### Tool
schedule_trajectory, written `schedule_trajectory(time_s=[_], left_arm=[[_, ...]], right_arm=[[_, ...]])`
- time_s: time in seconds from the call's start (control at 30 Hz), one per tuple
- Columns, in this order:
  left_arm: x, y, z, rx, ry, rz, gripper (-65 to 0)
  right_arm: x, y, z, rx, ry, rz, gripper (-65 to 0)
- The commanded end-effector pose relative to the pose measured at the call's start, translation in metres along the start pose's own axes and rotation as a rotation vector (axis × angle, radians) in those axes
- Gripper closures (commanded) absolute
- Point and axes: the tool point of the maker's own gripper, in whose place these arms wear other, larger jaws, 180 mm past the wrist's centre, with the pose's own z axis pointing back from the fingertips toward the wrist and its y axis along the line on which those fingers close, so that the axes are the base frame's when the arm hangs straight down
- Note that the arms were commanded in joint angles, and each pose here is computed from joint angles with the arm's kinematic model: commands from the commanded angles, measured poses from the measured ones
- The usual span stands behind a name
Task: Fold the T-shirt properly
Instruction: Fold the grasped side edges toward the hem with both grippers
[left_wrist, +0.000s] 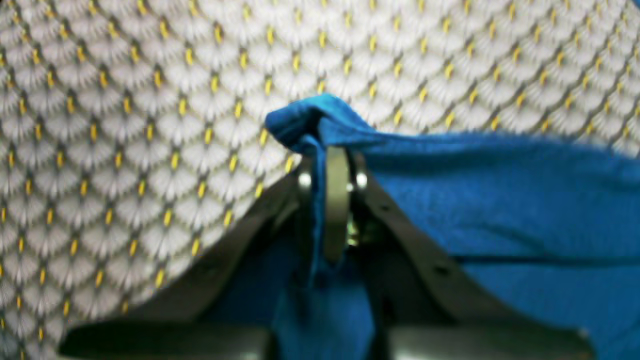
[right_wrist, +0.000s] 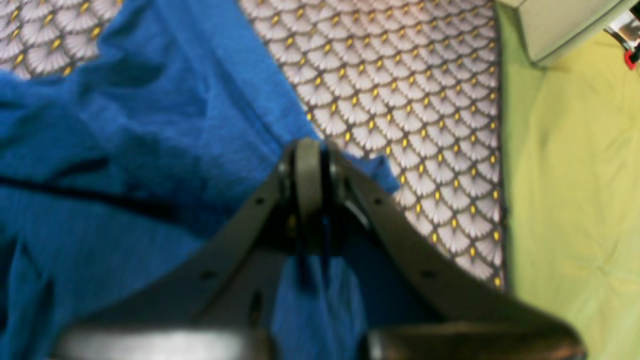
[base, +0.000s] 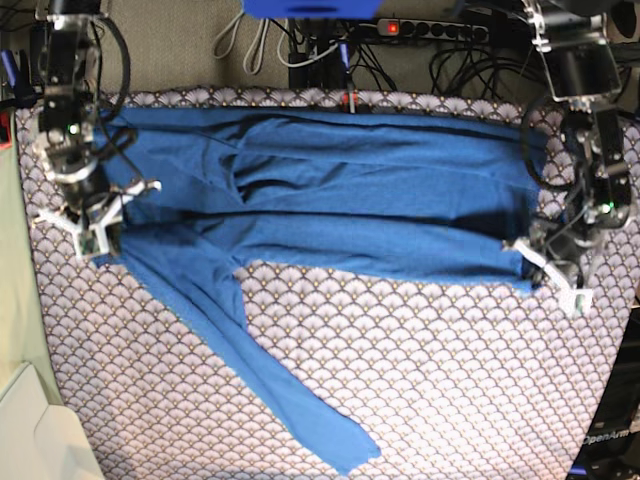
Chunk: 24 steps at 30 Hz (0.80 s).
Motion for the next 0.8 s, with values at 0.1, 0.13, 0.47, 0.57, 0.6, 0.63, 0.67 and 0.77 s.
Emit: schedule_trajectory(time_s=[0.1, 0.13, 0.47, 0.57, 0.6, 0.63, 0.67, 0.77], left_arm=[[0.006, 0.01, 0.016, 0.011, -0.028, -0.033, -0.5], [0.003, 0.01, 0.019, 0.01, -0.022, -0.041, -0.5], [-0.012, 0.021, 0.032, 0.014, 0.002, -0.082, -0.5], [-0.018, 0.02, 0.032, 0.006, 0.039, -0.093, -0.5], [-0.021, 0.019, 0.032, 0.0, 0.059, -0.101, -0.5], [-0.023, 0.018, 0.032, -0.006, 0.078, -0.109, -0.5], [-0.024, 0.018, 0.032, -0.01, 0.084, -0.115, -0.5], [-0.025, 0.016, 0.032, -0.016, 0.085, -0.122, -0.5]], right_arm=[[0.007, -0.001, 0.011, -0.006, -0.039, 0.011, -1.5], [0.003, 0.0, 0.013, -0.002, -0.031, 0.012, -1.5], [-0.006, -0.015, 0.026, -0.046, -0.011, 0.012, -1.5], [-0.007, -0.017, 0.027, -0.037, -0.007, 0.022, -1.5], [-0.008, -0.015, 0.027, -0.016, -0.004, 0.032, -1.5], [-0.009, -0.016, 0.029, -0.004, -0.002, 0.037, -1.5], [-0.01, -0.015, 0.03, 0.008, 0.0, 0.038, -1.5], [-0.015, -0.009, 0.032, 0.028, 0.005, 0.009, -1.5]])
